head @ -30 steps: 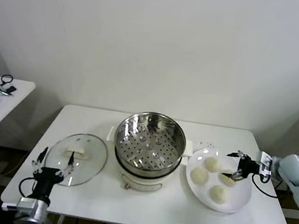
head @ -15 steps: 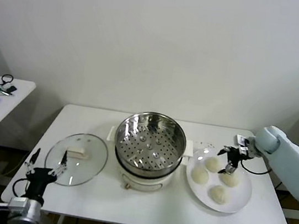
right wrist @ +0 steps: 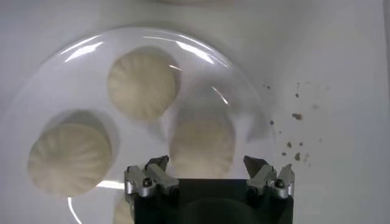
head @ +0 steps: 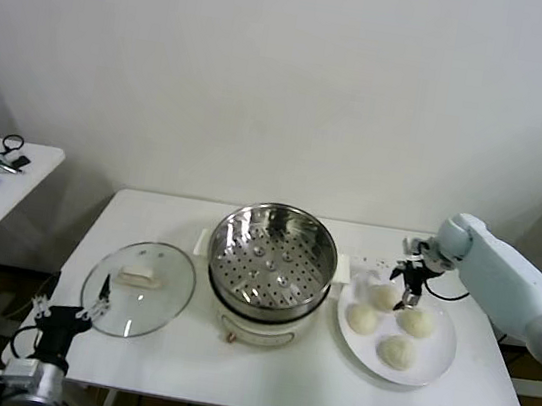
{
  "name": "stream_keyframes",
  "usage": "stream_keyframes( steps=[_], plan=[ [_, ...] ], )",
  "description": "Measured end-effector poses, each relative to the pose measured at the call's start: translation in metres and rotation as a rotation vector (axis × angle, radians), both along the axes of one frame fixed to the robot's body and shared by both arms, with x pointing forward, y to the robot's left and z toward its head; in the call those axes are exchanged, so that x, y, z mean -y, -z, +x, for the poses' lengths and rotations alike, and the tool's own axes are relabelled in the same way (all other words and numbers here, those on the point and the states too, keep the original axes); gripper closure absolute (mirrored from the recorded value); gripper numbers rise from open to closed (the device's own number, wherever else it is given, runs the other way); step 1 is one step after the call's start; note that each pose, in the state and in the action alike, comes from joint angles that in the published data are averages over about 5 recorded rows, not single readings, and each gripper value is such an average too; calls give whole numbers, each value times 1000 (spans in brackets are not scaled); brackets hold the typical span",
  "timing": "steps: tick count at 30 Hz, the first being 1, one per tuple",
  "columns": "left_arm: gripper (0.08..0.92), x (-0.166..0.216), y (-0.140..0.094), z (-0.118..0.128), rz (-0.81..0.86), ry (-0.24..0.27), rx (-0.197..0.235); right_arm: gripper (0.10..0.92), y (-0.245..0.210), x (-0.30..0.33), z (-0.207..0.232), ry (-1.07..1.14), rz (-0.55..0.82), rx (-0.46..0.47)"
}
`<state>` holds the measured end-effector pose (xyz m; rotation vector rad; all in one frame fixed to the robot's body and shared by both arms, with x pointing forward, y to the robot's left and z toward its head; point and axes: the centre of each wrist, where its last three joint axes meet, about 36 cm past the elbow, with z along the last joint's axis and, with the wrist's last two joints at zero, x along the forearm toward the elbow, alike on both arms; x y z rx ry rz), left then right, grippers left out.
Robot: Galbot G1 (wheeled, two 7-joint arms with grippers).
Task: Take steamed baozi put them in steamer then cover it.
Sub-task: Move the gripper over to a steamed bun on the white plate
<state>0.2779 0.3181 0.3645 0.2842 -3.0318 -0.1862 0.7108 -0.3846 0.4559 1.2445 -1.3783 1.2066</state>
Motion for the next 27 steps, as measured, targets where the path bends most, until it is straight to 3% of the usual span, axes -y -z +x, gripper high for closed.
stream_keyframes(
  steps=[10, 20, 27],
  plan=[
    [177, -3, 0, -3, 2, -11, -2, 201, 9, -10, 4, -16, -23, -19],
    [177, -5, 0, -5, 3, -17, -4, 318, 9, -12, 6, -23, -36, -20],
    [177, -6, -1, -6, 6, -22, -1, 339, 0, -11, 9, -33, -41, -8]
  ],
)
